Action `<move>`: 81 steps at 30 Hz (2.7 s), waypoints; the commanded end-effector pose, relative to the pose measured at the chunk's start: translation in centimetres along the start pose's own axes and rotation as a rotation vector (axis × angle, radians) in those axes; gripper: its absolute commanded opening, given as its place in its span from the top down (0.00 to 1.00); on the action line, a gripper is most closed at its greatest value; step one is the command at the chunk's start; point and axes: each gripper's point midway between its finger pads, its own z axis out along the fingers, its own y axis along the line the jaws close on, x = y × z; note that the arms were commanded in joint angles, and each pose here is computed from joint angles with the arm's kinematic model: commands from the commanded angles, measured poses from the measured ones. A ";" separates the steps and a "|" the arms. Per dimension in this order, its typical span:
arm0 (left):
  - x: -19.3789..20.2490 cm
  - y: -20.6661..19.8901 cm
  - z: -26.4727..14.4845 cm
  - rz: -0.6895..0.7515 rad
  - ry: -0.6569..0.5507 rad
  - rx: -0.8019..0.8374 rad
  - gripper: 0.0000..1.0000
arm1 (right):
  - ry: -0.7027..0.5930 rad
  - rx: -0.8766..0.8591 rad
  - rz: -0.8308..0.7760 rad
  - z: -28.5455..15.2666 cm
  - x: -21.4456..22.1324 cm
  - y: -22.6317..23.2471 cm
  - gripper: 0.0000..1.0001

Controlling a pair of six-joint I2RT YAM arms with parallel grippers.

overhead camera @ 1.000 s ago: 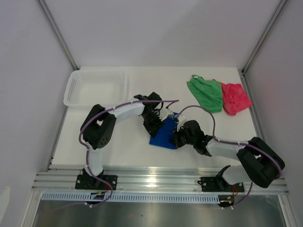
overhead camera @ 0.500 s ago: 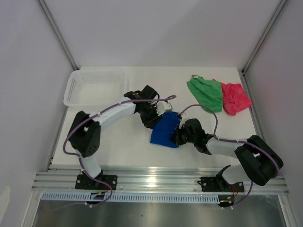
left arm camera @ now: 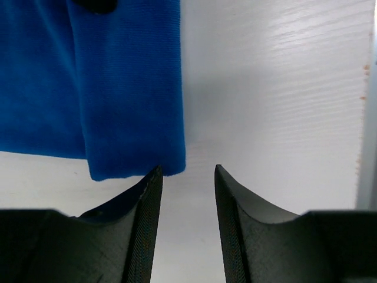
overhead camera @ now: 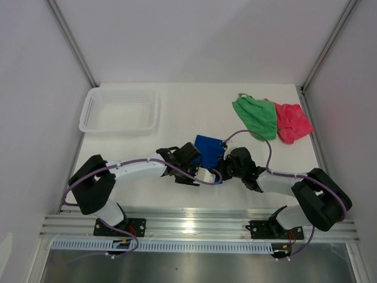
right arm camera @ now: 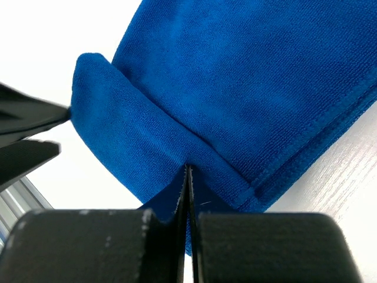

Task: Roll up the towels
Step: Roll the towel

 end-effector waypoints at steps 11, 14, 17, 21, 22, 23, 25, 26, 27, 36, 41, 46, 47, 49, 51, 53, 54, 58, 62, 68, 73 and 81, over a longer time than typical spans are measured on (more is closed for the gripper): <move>-1.4 4.0 2.2 0.167 0.010 -0.175 0.55 | -0.054 0.020 0.001 -0.6 -1.3 -0.4 1.00; -0.8 3.9 2.4 0.187 0.027 -0.184 0.54 | -0.051 0.019 0.001 -0.6 -1.4 -0.4 0.99; -0.8 4.4 2.2 0.204 0.032 -0.213 0.53 | -0.044 0.022 -0.001 -0.6 -1.2 -0.5 1.00; -1.8 3.9 0.0 0.146 0.008 -0.191 0.53 | -0.039 0.020 0.003 -0.7 -1.3 -0.5 0.99; -2.1 3.0 -1.1 0.142 -0.010 -0.164 0.52 | -0.039 0.020 0.003 -0.7 -1.3 -0.5 0.99; -2.2 2.7 -1.7 0.137 -0.019 -0.150 0.52 | -0.042 0.019 0.002 -0.7 -1.5 -0.4 0.99; -1.8 1.3 -2.8 0.122 -0.017 -0.094 0.52 | -0.037 0.022 0.001 -0.7 -1.4 -0.5 0.99; -2.1 0.8 -3.0 0.118 -0.038 -0.067 0.51 | -0.039 0.023 0.000 -0.7 -1.5 -0.5 0.99; -2.2 0.5 -3.2 0.126 -0.046 -0.055 0.51 | -0.038 0.023 0.001 -0.7 -1.5 -0.6 0.99; -4.5 3.1 -1.1 0.151 -0.084 -0.083 0.42 | -0.041 0.028 -0.001 -0.9 -1.7 -1.1 1.00; -2.7 2.9 1.3 0.161 -0.024 -0.068 0.42 | -0.038 0.023 0.003 -0.9 -1.6 -1.1 0.99; -1.9 3.7 2.9 0.160 -0.009 -0.115 0.41 | -0.040 0.020 0.003 -1.0 -1.8 -1.0 0.99; -1.9 3.9 3.0 0.152 -0.003 -0.122 0.41 | -0.036 0.021 0.004 -1.0 -1.6 -1.1 0.99; -1.4 4.3 3.3 0.142 0.020 -0.148 0.41 | -0.037 0.022 0.006 -1.0 -1.7 -1.1 0.99; -0.3 4.3 4.0 0.144 0.054 -0.162 0.41 | -0.037 0.020 0.007 -1.1 -1.7 -1.1 0.99; 0.8 4.3 4.7 0.145 0.084 -0.183 0.42 | -0.037 0.015 0.005 -1.1 -1.8 -1.0 0.99; 0.8 4.4 4.8 0.147 0.081 -0.188 0.42 | -0.032 0.014 0.005 -1.1 -1.6 -1.0 0.99; 1.8 4.5 4.8 0.141 0.117 -0.212 0.63 | -0.044 -0.008 -0.003 -1.4 -2.1 -0.6 0.98; 1.9 4.7 4.2 0.114 0.126 -0.213 0.98 | -0.065 -0.032 -0.062 -2.3 -3.4 -0.1 0.91; 0.6 3.8 1.4 -0.026 0.095 -0.065 0.99 | -0.136 -0.064 -0.149 -5.7 -7.4 1.0 0.73; 0.4 0.8 -1.0 -0.141 0.077 0.129 0.99 | -0.139 -0.052 -0.155 -8.5 -7.6 0.6 0.65; 0.7 -2.1 -3.2 -0.365 0.053 0.380 0.99 | -0.134 -0.206 -0.243 -10.4 -6.5 3.5 0.58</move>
